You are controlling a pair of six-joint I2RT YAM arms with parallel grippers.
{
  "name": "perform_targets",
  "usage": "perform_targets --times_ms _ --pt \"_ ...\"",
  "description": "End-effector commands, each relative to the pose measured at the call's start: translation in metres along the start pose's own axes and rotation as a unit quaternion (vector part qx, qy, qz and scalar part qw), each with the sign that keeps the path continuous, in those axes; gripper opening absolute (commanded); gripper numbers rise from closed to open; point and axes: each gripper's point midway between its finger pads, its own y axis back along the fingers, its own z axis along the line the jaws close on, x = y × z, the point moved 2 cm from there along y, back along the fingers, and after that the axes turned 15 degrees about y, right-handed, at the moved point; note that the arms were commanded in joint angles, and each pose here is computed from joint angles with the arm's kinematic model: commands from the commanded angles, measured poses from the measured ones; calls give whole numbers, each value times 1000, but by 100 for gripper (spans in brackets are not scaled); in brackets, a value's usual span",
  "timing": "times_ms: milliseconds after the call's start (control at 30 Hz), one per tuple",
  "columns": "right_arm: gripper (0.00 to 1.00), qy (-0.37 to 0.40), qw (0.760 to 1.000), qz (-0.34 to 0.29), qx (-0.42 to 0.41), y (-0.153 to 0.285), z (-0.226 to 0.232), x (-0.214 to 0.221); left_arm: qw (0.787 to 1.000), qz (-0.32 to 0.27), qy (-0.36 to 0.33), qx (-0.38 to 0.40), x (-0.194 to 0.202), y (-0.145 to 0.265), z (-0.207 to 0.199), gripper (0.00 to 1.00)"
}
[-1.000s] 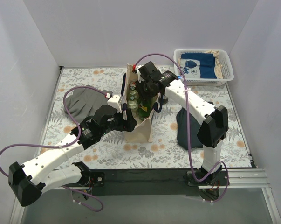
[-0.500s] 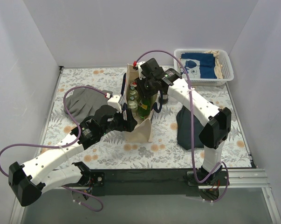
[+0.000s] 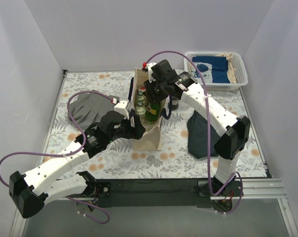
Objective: Take the beverage out of the canvas bag
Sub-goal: Take out the drink from the canvas bag, then place the drink at the center of the board.
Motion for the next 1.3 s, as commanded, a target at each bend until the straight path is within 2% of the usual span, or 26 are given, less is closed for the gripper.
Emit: perform_targets --times_ms 0,200,500,1267 --pt "1 7 991 -136 -13 54 4 -63 1000 1 -18 -22 -2 3 6 76" --pt "1 16 991 -129 -32 62 10 -60 999 6 -21 -25 -1 -1 6 76" --pt "1 26 992 -120 2 78 0 -52 999 12 -26 -24 -3 -5 2 76" --pt "1 30 971 -232 51 164 -12 -96 999 12 -33 -24 -7 -9 -3 76"
